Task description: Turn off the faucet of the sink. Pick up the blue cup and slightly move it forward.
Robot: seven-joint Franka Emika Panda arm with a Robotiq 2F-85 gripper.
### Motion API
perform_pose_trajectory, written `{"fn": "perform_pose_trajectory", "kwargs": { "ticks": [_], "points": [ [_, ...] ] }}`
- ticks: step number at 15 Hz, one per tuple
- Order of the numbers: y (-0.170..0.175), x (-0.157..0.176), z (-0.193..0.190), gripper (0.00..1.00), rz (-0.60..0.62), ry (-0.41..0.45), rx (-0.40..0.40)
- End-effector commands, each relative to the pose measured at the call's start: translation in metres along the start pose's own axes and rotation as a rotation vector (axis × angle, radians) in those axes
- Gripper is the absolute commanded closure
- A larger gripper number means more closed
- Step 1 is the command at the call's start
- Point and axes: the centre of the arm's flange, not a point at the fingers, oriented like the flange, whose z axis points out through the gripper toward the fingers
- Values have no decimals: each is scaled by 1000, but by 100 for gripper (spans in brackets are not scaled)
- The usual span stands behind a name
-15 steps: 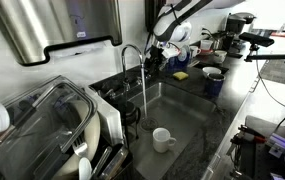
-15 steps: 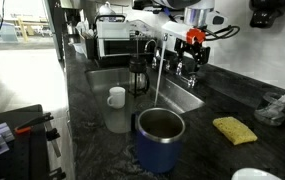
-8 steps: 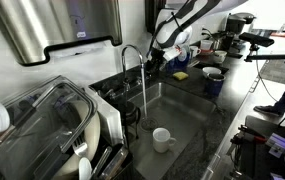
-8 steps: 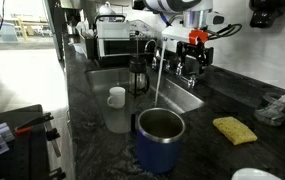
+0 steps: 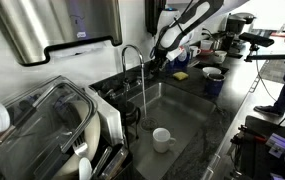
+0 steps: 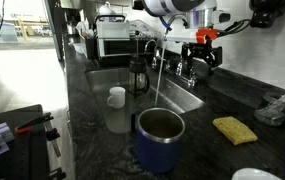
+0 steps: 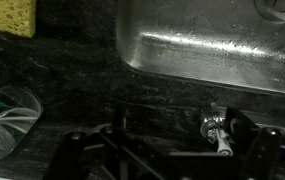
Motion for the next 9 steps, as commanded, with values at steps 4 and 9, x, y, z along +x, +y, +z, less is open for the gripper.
{"fn": "perform_pose_trajectory", "kwargs": {
  "ticks": [4, 9],
  "points": [
    [56, -10, 14, 0, 19, 49, -63],
    [90, -12, 40, 0, 21, 157, -49]
  ]
}}
